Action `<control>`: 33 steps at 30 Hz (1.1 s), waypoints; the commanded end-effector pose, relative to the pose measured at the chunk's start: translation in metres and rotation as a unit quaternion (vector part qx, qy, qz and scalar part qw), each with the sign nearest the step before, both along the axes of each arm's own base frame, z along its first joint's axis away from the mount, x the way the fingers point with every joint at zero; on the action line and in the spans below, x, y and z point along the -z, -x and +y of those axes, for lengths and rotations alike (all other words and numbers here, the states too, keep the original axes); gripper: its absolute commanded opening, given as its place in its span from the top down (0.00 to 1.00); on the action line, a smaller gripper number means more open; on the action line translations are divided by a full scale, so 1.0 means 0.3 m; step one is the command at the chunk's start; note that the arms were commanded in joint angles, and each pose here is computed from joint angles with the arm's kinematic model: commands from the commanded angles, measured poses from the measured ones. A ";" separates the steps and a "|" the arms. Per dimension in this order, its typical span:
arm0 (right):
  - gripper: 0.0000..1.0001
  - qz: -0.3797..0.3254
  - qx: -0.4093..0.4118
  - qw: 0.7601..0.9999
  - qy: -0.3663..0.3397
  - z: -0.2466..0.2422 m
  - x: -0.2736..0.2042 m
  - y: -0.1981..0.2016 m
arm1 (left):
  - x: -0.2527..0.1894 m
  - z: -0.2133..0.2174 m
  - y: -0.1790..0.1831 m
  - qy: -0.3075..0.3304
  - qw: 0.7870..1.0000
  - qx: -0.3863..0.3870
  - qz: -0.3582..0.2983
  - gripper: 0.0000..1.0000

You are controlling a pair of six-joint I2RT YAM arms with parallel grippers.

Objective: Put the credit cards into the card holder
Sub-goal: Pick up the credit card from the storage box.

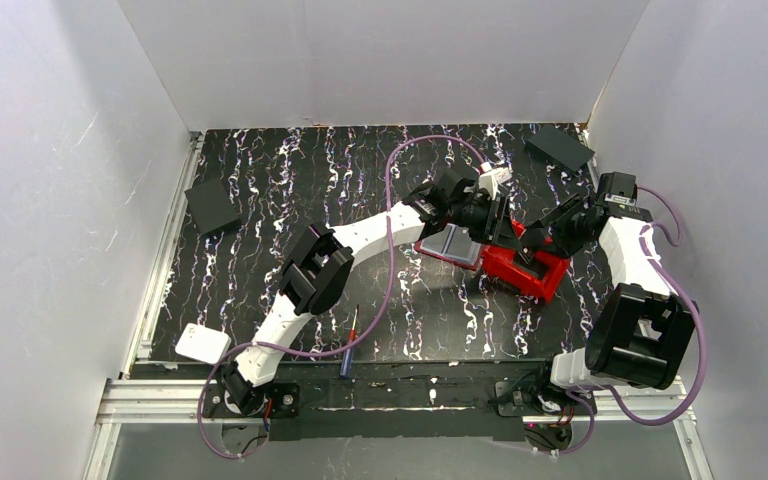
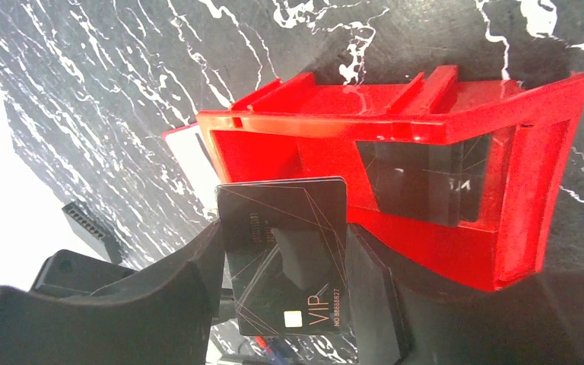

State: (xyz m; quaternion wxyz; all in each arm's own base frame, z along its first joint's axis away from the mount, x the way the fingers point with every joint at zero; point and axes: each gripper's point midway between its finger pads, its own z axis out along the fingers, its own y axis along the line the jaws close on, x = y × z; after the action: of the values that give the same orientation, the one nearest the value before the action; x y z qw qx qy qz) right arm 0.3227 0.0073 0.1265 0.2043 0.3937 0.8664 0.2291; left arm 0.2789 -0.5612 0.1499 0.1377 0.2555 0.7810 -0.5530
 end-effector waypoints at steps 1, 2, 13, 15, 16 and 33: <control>0.99 -0.048 0.002 0.999 -0.025 0.019 -0.098 -0.040 | -0.042 -0.019 0.012 0.022 0.999 0.024 -0.020 0.61; 0.99 -0.048 0.003 0.999 -0.025 0.019 -0.101 -0.041 | -0.044 -0.019 0.010 0.023 0.999 0.024 -0.022 0.61; 0.99 -0.044 0.007 0.998 -0.042 0.034 -0.093 -0.035 | -0.020 -0.018 -0.005 0.014 0.999 0.015 -0.028 0.84; 0.99 -0.043 0.010 0.998 -0.037 0.029 -0.082 -0.032 | -0.019 -0.016 -0.006 0.013 0.999 0.015 -0.037 0.94; 0.99 -0.039 0.012 0.999 -0.030 0.021 -0.073 -0.030 | -0.019 -0.013 -0.009 0.012 0.999 0.013 -0.040 0.99; 0.20 -0.015 -0.032 0.997 0.074 -0.062 0.023 0.035 | 0.003 -0.012 -0.010 -0.005 1.000 -0.002 -0.010 1.00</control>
State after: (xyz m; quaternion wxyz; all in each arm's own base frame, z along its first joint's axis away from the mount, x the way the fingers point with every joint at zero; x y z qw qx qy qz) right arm 0.3207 -0.0009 0.1214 0.2221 0.3762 0.8748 0.2096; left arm 0.2797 -0.5622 0.1274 0.1427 0.2615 0.7933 -0.5309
